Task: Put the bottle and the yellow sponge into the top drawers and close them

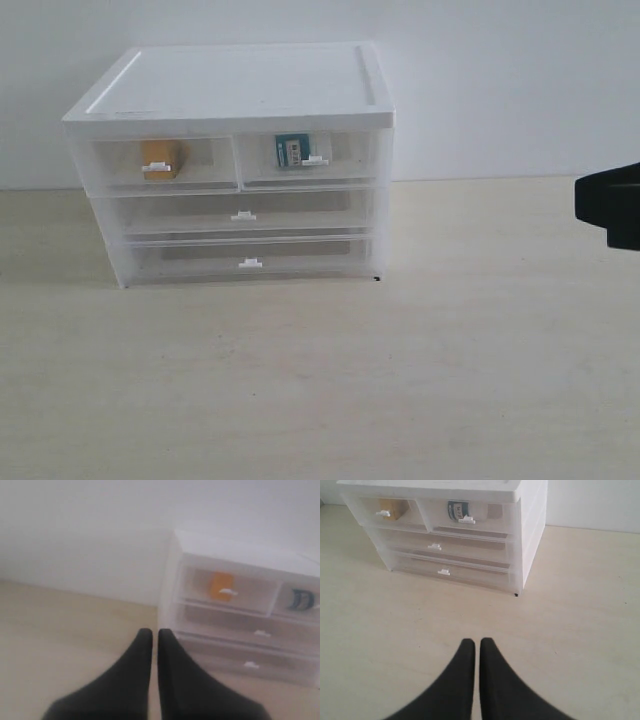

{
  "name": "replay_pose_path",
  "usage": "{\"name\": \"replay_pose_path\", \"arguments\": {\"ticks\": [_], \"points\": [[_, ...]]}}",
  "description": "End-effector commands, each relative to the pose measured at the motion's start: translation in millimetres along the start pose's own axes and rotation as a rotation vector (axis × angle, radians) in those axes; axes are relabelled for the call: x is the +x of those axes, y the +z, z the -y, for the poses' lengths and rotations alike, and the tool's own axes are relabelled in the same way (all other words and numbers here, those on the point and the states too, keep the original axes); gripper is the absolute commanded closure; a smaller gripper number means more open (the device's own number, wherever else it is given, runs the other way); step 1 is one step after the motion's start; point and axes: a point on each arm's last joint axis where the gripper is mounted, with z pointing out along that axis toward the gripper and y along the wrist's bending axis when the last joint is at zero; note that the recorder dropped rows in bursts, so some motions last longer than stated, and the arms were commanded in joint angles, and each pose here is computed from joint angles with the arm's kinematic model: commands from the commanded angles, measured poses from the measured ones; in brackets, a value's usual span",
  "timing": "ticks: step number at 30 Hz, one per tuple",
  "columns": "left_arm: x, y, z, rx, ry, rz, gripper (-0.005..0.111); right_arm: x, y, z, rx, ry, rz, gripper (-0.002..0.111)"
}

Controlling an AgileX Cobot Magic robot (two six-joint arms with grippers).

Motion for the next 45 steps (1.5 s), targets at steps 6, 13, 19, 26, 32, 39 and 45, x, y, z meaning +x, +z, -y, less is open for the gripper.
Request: {"name": "replay_pose_path", "arguments": {"ticks": [6,13,19,26,32,39,45], "points": [[39,4,-11.0,-0.064,0.018,-0.115,0.103,0,-1,0,0.0,0.004,0.002,0.108],[44,1,-12.0,-0.074,0.016,-0.163,0.103,0,-1,0,0.0,0.002,0.002,0.108],[44,1,-12.0,-0.074,0.016,-0.163,0.103,1,-1,1,0.004,0.005,-0.002,0.108],[44,1,-12.0,-0.074,0.016,-0.163,0.103,0,-1,1,0.003,0.003,-0.002,0.108],[44,1,-12.0,-0.074,0.016,-0.163,0.103,0,-1,1,0.003,0.003,-0.002,0.108],[44,1,-12.0,-0.074,0.016,-0.163,0.103,0,-1,1,0.003,0.005,-0.002,0.108],[44,1,-12.0,-0.074,0.016,-0.163,0.103,-2,-1,2,0.02,-0.055,0.024,0.108]]}}
